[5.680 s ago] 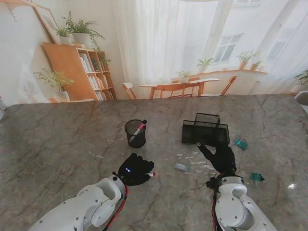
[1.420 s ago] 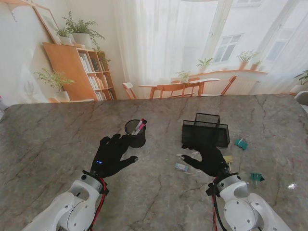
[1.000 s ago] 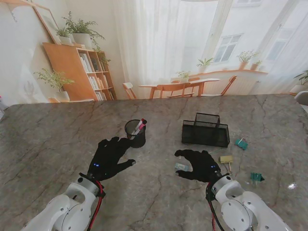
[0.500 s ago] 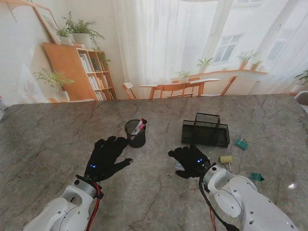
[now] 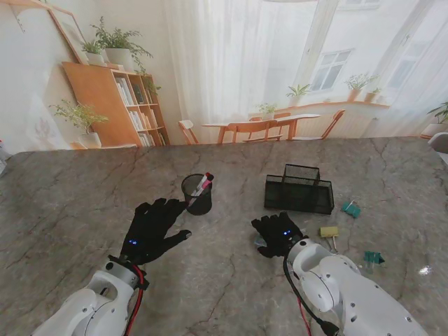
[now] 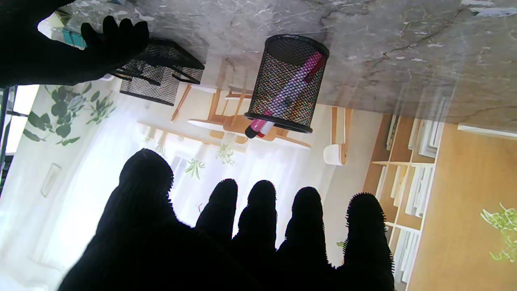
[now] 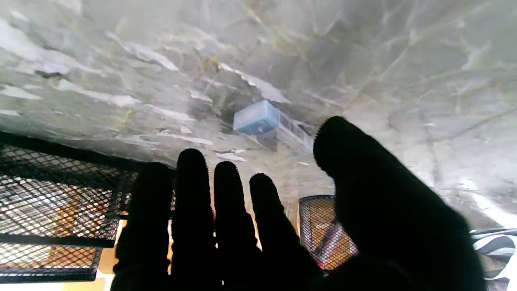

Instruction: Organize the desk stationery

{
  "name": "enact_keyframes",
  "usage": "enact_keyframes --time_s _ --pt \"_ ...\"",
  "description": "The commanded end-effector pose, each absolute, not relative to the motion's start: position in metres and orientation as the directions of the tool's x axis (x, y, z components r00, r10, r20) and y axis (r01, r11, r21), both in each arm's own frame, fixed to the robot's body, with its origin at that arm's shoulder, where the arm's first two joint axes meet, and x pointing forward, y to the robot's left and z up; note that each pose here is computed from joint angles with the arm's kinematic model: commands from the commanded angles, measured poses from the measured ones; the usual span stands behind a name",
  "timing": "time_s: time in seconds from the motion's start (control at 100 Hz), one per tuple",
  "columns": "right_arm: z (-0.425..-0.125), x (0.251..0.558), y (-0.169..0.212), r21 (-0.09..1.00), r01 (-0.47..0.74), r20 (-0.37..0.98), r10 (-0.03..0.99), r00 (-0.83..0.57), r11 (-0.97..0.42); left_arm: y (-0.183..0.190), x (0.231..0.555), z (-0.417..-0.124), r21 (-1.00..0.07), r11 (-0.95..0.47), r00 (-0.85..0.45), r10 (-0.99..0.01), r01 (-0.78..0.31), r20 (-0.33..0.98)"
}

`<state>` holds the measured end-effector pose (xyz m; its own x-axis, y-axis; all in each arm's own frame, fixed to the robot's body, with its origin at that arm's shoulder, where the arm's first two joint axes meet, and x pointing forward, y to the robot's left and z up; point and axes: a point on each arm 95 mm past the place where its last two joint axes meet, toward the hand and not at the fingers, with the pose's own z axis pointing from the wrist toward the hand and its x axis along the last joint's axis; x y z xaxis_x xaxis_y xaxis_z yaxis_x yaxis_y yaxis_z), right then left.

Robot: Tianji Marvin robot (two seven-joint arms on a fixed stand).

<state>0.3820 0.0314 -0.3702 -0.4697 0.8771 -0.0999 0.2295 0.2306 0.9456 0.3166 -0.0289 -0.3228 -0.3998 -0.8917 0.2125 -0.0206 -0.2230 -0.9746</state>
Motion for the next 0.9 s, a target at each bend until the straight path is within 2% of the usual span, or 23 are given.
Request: enact_keyframes --time_s 0.0,0.51,0.89 --pt "-0.377 0.382 0.030 0.935 0.254 -0.106 0.876 -0.471 0.250 -0.031 0.314 -0.323 -0.973 -0.231 -0.400 -0.890 -0.021 0.220" --pt "-0.405 0.382 0.020 0.890 0.332 -0.134 0.875 -0.465 0.313 -0.029 0.314 -0.323 -0.973 -0.229 -0.395 -0.894 -0.008 0.213" --pt "-0.414 0.383 0.017 0.891 0.344 -0.114 0.879 -0.463 0.296 -0.028 0.314 -0.323 -0.974 -0.226 -0.394 -0.895 -0.002 0.208"
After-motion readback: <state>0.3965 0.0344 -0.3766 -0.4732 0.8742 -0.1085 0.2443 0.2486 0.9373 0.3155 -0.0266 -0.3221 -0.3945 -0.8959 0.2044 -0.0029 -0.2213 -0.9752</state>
